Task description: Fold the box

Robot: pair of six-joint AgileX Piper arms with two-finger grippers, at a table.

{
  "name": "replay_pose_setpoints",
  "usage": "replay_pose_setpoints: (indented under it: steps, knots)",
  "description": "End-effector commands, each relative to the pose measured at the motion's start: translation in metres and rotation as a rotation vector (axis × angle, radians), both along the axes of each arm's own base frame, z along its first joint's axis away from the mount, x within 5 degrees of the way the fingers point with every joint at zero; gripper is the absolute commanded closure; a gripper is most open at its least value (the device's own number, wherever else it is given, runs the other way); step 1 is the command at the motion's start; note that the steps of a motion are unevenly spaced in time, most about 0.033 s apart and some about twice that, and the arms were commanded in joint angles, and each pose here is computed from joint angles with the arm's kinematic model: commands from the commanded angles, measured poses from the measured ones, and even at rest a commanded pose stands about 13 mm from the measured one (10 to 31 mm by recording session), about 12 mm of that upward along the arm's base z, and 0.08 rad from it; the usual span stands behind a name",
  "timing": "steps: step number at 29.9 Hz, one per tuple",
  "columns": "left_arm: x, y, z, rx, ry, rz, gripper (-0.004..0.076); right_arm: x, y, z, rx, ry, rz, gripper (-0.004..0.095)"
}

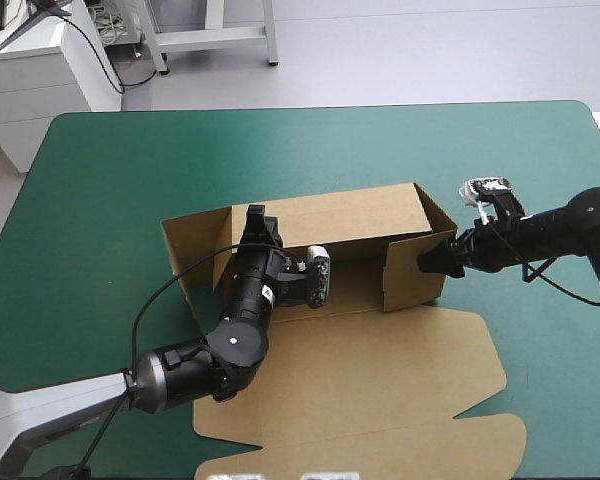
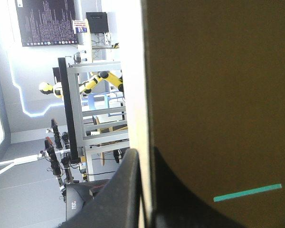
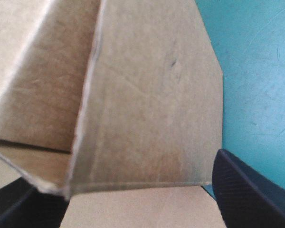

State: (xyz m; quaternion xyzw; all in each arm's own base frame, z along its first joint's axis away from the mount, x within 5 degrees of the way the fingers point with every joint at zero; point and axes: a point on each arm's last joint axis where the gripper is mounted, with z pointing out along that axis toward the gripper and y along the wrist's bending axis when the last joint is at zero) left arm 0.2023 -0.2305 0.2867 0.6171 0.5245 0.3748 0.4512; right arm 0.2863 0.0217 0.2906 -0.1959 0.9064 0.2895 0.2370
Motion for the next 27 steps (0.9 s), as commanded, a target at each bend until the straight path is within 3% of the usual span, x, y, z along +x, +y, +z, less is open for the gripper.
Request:
replay_pose_setpoints:
  steps: [1,3,7,12,17,22,24,27]
  knots:
    - [-0.007,-0.01,0.009,-0.057,0.014,-0.112,0.0732,-0.002,0.006,0.02,0.076,-0.116,0.014,0.0183]
    - [-0.007,-0.011,0.009,-0.059,0.019,-0.122,0.0732,-0.005,0.011,0.019,0.081,-0.128,0.031,0.0183]
    - [-0.008,-0.012,0.008,-0.074,0.027,-0.131,0.0732,-0.017,0.023,0.008,-0.041,-0.164,0.01,0.0184]
    - [-0.008,-0.012,0.009,-0.074,0.026,-0.129,0.0732,-0.035,0.046,0.016,-0.138,-0.376,-0.073,0.0184]
    - [-0.008,-0.012,0.009,-0.069,0.018,-0.132,0.0732,-0.05,0.062,0.021,-0.14,-0.483,-0.155,0.0184]
    - [-0.008,-0.012,0.009,-0.069,0.018,-0.132,0.0732,-0.059,0.072,0.008,-0.13,-0.494,-0.193,0.0185]
    - [-0.008,-0.012,0.009,-0.069,0.018,-0.132,0.0732,-0.061,0.074,0.001,-0.132,-0.488,-0.198,0.0224]
    - [-0.008,-0.012,0.009,-0.069,0.018,-0.132,0.0732,-0.062,0.073,-0.007,-0.133,-0.514,-0.235,0.0431]
